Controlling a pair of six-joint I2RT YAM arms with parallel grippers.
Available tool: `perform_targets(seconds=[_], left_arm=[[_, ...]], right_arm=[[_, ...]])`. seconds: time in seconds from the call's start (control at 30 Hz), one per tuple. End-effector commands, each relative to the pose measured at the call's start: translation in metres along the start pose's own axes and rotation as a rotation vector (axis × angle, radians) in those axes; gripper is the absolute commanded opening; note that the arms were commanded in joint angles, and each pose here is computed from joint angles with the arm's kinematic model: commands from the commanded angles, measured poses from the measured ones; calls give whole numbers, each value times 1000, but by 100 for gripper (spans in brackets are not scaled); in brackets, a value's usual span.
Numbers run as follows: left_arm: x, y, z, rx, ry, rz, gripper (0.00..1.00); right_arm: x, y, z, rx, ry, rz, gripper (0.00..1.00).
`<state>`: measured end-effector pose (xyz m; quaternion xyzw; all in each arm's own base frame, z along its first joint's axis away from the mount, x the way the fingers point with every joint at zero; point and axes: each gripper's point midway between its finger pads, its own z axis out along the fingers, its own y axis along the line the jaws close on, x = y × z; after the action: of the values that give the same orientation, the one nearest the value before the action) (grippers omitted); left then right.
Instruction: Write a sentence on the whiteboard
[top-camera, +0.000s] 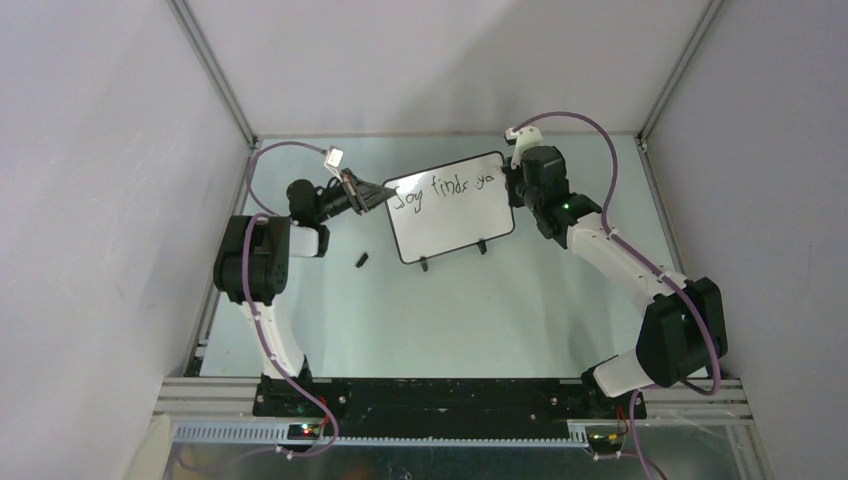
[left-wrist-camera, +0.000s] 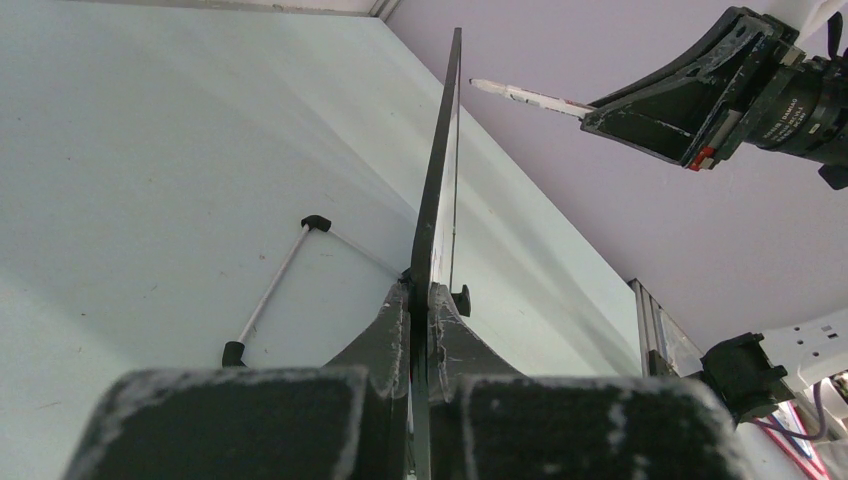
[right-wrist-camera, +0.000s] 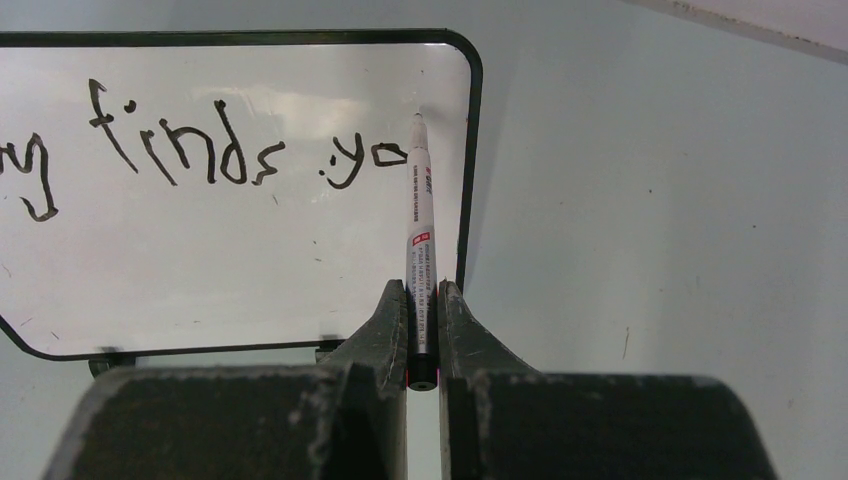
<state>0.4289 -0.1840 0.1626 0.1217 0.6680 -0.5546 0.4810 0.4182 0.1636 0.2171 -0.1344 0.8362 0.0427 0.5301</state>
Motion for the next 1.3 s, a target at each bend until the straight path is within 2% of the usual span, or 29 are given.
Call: perform_targets(seconds=[0.0, 1.27], left_arm=[[-8, -9, -2, 25, -3, 101, 0], [-8, -10, -3, 25, -3, 103, 0]], right_arm=[[2, -2, 3, 9, 9, 6, 0], [14, -4, 6, 8, 50, -5, 0]])
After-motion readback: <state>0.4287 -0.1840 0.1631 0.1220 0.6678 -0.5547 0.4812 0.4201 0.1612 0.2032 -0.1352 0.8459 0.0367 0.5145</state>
